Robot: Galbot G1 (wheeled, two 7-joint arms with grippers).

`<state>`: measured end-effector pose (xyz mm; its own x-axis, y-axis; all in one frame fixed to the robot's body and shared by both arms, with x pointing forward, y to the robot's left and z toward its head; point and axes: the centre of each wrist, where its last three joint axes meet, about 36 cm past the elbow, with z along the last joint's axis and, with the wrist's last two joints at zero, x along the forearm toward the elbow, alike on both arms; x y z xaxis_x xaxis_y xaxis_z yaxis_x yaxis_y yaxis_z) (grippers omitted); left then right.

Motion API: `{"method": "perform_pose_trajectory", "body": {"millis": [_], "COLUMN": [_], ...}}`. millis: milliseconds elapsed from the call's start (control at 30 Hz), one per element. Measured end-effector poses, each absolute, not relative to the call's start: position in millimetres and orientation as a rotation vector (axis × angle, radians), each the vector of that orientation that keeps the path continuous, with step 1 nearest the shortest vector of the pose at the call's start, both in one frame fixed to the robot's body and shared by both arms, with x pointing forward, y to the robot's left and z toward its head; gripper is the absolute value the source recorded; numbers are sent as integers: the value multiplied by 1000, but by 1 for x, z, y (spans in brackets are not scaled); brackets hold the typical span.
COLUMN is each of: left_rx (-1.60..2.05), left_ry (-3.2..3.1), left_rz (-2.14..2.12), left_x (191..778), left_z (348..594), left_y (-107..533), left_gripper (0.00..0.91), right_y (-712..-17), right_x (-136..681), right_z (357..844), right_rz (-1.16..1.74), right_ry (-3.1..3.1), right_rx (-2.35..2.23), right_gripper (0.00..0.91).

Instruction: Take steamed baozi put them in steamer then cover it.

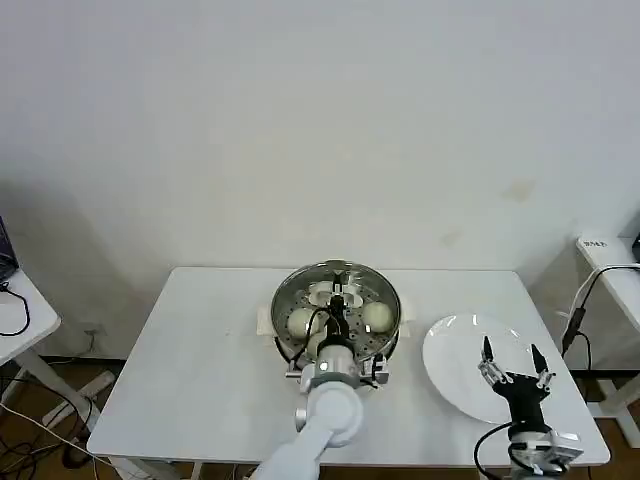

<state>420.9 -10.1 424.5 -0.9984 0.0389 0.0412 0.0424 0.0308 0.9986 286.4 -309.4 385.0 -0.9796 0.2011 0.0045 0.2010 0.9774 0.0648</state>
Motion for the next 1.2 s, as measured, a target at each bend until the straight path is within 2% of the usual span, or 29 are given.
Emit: {"method": "perform_pose_trajectory", "body": {"millis": [167,200,233,267,500,1200], "left_rx": [-93,-93,-94,-94,-106,-198], "left_ry": [-2248,-2247,-2246,-2244,-2262,-2415], "left_rz": [-2192,-2195,-2198,-2203,-2197,-2050], "left_x": [421,421,421,421,424,408], "left_z": [422,421,420,419,420,452], "left_y": [-10,-9,-9,-8,-2,17], "left_gripper": [0,71,846,907,907,907], "right_y": [-309,-309,-309,-309,-306,-301], "right_x": [285,285,285,285,285,289], "right_z": [383,382,382,381,380,372], "right_rz": [87,84,82,83,85,91], "right_ry": [3122,3123,3123,3123,3122,3132], "right_rx": [319,319,318,317,310,305], "right_gripper": [907,907,907,907,907,907]}}
